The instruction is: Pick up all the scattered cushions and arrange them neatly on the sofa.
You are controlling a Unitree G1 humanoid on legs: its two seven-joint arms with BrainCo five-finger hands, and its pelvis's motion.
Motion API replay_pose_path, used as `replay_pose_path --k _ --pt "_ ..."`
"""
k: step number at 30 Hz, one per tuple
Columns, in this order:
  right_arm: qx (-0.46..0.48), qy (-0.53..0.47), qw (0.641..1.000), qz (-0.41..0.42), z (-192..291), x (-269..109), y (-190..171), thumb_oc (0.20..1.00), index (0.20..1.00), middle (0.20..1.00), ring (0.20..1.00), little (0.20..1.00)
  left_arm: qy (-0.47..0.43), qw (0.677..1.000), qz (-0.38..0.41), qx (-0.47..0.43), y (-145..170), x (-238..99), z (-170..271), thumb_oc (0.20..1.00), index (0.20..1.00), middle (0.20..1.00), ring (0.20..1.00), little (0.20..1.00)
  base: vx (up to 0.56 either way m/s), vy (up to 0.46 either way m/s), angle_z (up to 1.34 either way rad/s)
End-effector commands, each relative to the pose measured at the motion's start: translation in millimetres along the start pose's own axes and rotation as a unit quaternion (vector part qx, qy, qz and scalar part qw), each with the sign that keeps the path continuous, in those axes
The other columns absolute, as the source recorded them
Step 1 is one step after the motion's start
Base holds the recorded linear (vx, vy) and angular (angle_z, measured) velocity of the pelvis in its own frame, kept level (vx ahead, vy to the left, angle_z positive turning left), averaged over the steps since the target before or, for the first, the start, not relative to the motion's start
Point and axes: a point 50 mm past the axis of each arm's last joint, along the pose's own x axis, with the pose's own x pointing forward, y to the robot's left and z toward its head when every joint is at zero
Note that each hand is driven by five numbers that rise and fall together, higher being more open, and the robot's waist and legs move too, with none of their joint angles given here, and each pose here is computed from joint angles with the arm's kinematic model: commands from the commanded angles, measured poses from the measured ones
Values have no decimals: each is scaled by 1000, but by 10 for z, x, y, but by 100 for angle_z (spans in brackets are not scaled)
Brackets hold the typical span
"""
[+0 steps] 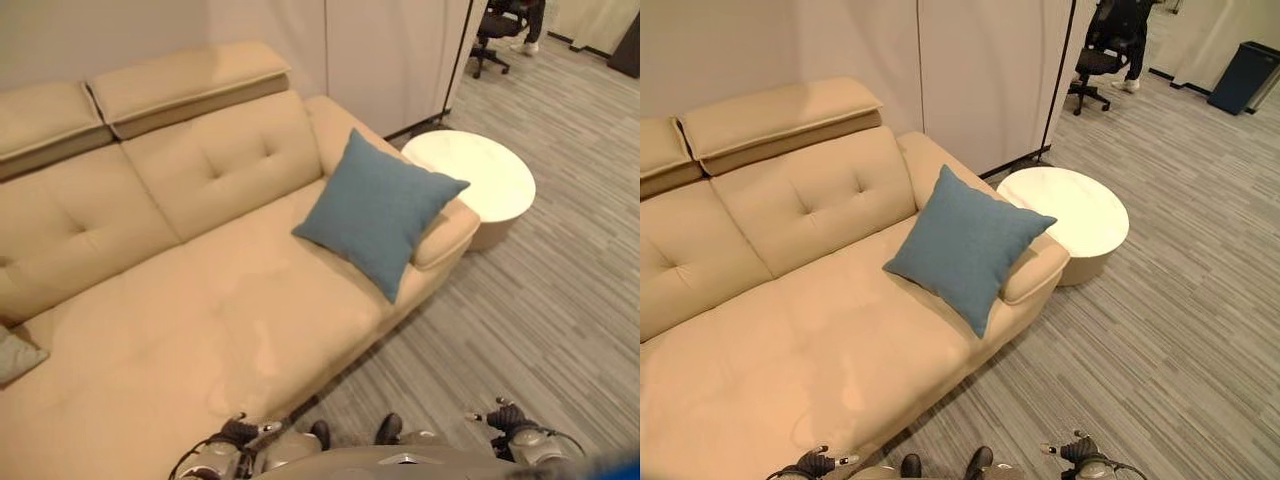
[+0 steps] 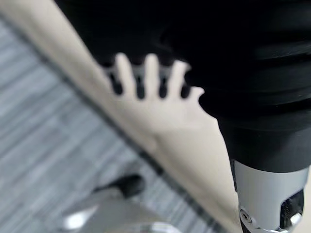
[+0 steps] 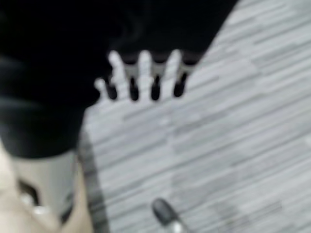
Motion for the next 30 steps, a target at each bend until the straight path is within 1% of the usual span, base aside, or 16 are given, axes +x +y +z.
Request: replay_pose_path --k 1,9,13,16,19,21,30 --pt "10 -48 999 -14 291 30 -84 1000 1000 1000 1000 1000 -22 999 27 -23 174 23 147 1000 1000 1000 1000 1000 152 79 19" --pt "-1 -59 998 -7 345 29 -74 1000 1000 1000 1000 1000 -25 999 30 -19 192 24 155 1000 1000 1000 1000 1000 241 -57 23" --pt "-8 -47 999 -3 231 21 -65 1000 1000 1000 1000 1000 -15 1000 20 -14 127 18 82 1000 1000 1000 1000 1000 268 -124 68" --pt "3 -40 999 -10 180 21 -105 1000 1000 1000 1000 1000 -23 1000 14 -9 90 20 138 1000 1000 1000 1000 1000 144 -131 67" --pt "31 -50 998 -31 233 25 -199 1000 1000 1000 1000 1000 -63 998 7 -16 35 24 408 1000 1000 1000 1000 1000 126 -190 73" --pt "41 -56 997 -34 254 22 -212 1000 1000 1000 1000 1000 -72 997 7 -23 26 19 446 1000 1000 1000 1000 1000 123 -36 34" --pt "62 -90 993 -48 346 -5 -247 1000 1000 1000 1000 1000 -98 994 20 -47 55 1 527 1000 1000 1000 1000 1000 115 91 -14"
